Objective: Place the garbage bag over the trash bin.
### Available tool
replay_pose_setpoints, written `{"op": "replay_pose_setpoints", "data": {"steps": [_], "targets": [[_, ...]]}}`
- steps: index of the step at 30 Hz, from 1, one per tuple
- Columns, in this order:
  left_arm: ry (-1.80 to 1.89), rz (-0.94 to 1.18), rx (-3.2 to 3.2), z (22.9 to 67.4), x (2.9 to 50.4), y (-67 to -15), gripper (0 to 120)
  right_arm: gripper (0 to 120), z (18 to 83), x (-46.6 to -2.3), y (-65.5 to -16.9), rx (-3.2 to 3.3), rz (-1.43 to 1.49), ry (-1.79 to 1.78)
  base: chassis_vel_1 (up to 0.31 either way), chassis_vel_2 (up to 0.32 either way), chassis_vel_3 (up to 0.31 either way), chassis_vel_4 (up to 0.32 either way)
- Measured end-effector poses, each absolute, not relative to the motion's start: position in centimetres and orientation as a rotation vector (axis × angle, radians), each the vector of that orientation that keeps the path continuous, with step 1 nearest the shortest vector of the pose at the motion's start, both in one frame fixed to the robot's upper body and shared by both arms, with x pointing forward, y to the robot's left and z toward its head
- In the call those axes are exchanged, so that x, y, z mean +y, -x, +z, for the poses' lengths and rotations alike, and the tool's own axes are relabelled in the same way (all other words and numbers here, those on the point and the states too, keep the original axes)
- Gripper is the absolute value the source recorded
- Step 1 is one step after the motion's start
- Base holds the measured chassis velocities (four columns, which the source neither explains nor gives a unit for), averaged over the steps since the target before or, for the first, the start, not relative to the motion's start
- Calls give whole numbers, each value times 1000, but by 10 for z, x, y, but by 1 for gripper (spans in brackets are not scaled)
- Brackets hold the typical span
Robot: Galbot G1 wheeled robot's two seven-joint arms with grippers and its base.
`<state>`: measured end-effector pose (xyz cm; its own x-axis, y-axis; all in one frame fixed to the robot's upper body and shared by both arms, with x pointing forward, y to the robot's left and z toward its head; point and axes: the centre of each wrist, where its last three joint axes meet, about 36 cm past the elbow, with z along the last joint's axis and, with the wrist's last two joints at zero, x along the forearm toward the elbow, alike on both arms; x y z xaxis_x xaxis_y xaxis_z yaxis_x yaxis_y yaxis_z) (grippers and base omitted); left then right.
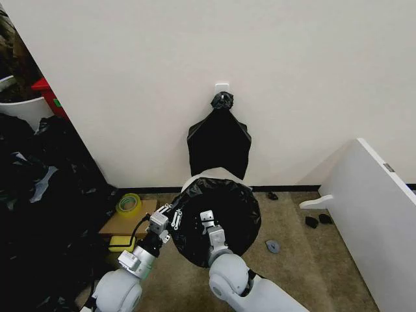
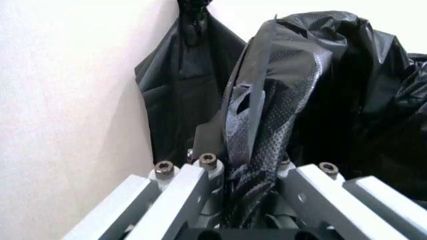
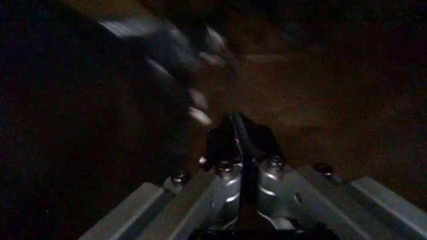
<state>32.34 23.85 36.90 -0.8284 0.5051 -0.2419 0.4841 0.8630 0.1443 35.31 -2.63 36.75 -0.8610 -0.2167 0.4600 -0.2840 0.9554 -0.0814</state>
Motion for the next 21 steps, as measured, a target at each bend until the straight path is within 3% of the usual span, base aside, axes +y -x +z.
{"op": "replay_pose_setpoints", "data": {"steps": [5,14,21], "targets": [[-750,114,2761,370,240,-326,4,0,358,-38,-354,-2700,340,-284,0,0,0,0],[-765,105,2757,370,236,-325,4,0,357,-28,-352,-2785,152,-451,0,0,0,0],[-762,97,2751,373,237,-325,4,0,347,-30,-352,-2738,304,-329,0,0,0,0]]}}
